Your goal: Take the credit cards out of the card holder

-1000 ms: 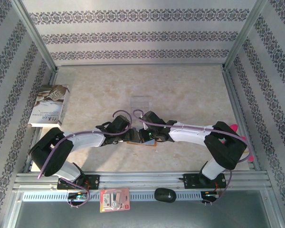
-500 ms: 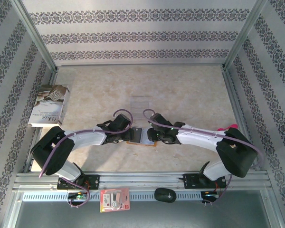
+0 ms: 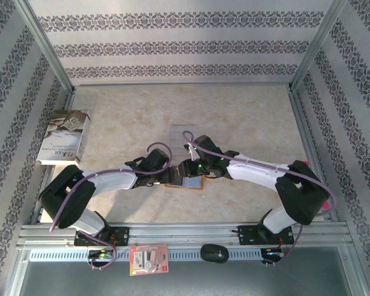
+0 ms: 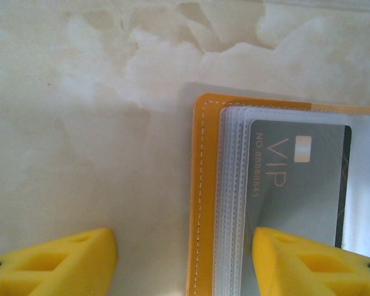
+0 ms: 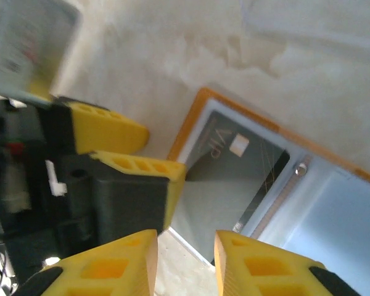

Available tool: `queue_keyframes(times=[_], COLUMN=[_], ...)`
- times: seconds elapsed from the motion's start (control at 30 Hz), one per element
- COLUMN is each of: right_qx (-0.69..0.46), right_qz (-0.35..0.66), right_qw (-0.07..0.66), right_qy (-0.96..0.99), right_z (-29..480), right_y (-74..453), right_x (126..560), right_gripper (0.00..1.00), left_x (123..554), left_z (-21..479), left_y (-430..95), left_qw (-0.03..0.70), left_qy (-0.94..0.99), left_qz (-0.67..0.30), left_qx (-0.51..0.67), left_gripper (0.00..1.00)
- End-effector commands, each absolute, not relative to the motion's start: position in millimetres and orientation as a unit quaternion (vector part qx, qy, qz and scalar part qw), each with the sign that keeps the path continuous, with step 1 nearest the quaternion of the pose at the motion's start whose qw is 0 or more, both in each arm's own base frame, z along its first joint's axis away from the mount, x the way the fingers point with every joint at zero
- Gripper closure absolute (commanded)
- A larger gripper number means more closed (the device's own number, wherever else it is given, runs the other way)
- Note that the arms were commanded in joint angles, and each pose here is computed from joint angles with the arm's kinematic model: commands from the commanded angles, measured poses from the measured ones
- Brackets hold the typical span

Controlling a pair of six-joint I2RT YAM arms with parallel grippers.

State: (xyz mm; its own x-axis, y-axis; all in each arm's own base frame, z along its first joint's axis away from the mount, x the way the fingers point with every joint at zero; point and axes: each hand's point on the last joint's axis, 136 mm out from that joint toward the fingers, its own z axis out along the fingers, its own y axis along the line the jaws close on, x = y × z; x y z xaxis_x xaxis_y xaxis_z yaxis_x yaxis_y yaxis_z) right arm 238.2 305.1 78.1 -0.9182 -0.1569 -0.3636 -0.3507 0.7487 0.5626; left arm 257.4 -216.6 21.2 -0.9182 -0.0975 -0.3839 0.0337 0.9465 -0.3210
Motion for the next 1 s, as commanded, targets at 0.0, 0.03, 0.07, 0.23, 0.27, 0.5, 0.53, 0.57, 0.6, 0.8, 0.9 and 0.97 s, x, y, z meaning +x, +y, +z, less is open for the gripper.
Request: queue_keyframes(times=[0.0, 0.03, 0.07, 0.23, 0.27, 0.5, 0.53, 0.57, 0.6, 0.8, 0.9, 0.97], right_qx=[-0.128, -0.121, -0.115, -0.065, -0.054, -0.054, -0.065, -0.075, -0.087, -0.120, -0.123, -0.116], right_qz=[0.326, 0.315, 0.303, 0.236, 0.224, 0.209, 0.222, 0.232, 0.245, 0.280, 0.303, 0.288], right_qw=[0.099, 0.093, 0.089, 0.096, 0.100, 0.125, 0.137, 0.148, 0.159, 0.189, 0.178, 0.177], right_qy=[0.932, 0.937, 0.942, 0.965, 0.968, 0.968, 0.963, 0.958, 0.952, 0.934, 0.928, 0.934], right_z=[56, 50, 43, 22, 20, 29, 39, 49, 59, 91, 87, 80], right_y=[297, 291, 283, 236, 228, 220, 224, 228, 234, 259, 274, 274], right_x=[220, 217, 213, 208, 210, 226, 229, 232, 234, 241, 245, 251], right_gripper=[0.72, 0.72, 0.73, 0.75, 0.76, 0.73, 0.70, 0.68, 0.66, 0.64, 0.64, 0.66], left_x=[239, 239, 239, 236, 235, 232, 230, 230, 231, 241, 245, 246], left_z=[1, 1, 1, -4, -6, -4, -2, 1, 4, 34, 37, 35], left_y=[-229, -229, -229, -231, -232, -233, -232, -231, -230, -231, -241, -246], left_qw=[0.160, 0.160, 0.160, 0.149, 0.146, 0.140, 0.141, 0.145, 0.150, 0.202, 0.206, 0.202], left_qy=[0.968, 0.968, 0.968, 0.969, 0.969, 0.969, 0.969, 0.968, 0.968, 0.954, 0.949, 0.952], left_qz=[-0.192, -0.192, -0.192, -0.198, -0.199, -0.203, -0.203, -0.203, -0.202, -0.222, -0.236, -0.226], left_qx=[0.005, 0.006, 0.006, 0.003, 0.004, 0.007, 0.007, 0.008, 0.008, 0.012, 0.024, 0.037], left_gripper=[0.39, 0.39, 0.39, 0.39, 0.40, 0.40, 0.40, 0.39, 0.39, 0.35, 0.36, 0.38])
